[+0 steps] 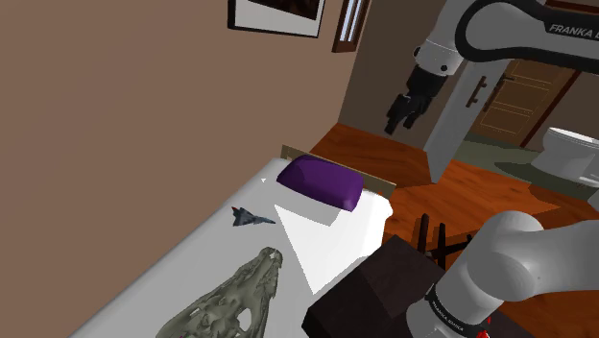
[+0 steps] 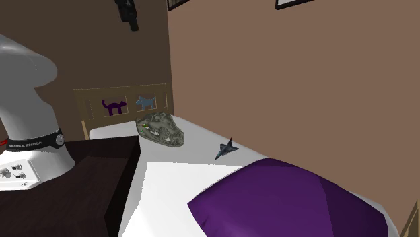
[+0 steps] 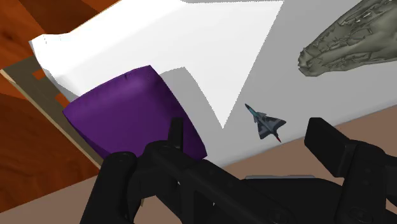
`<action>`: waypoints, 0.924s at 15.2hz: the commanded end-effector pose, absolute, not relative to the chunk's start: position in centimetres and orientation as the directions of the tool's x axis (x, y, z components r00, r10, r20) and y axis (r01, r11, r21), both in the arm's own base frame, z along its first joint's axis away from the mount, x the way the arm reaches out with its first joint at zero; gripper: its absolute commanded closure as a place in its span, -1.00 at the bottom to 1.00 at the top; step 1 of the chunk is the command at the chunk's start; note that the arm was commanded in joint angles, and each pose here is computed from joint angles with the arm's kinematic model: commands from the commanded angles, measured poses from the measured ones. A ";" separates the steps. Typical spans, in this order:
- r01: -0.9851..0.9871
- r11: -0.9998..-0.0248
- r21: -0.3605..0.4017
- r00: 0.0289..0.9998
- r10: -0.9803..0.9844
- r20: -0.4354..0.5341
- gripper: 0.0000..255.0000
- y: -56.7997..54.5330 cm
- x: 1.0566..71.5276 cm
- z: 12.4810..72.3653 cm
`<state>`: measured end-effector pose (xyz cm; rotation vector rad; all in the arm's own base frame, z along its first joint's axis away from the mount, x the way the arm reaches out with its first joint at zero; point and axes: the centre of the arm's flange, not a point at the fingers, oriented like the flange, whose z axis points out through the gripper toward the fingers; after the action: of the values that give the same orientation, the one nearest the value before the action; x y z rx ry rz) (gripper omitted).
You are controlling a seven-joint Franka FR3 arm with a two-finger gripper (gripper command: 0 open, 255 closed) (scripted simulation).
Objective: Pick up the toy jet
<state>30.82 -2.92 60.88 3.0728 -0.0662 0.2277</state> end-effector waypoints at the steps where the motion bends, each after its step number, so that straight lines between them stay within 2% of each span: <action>1: -0.047 -0.997 0.056 0.988 -0.038 0.149 -1.00 -2.9 30.8 60.9; 14: 0.222 -0.975 0.006 0.971 0.222 0.094 -1.00 -4.5 43.4 48.5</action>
<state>42.28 -4.62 49.80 3.1222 0.3167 0.1526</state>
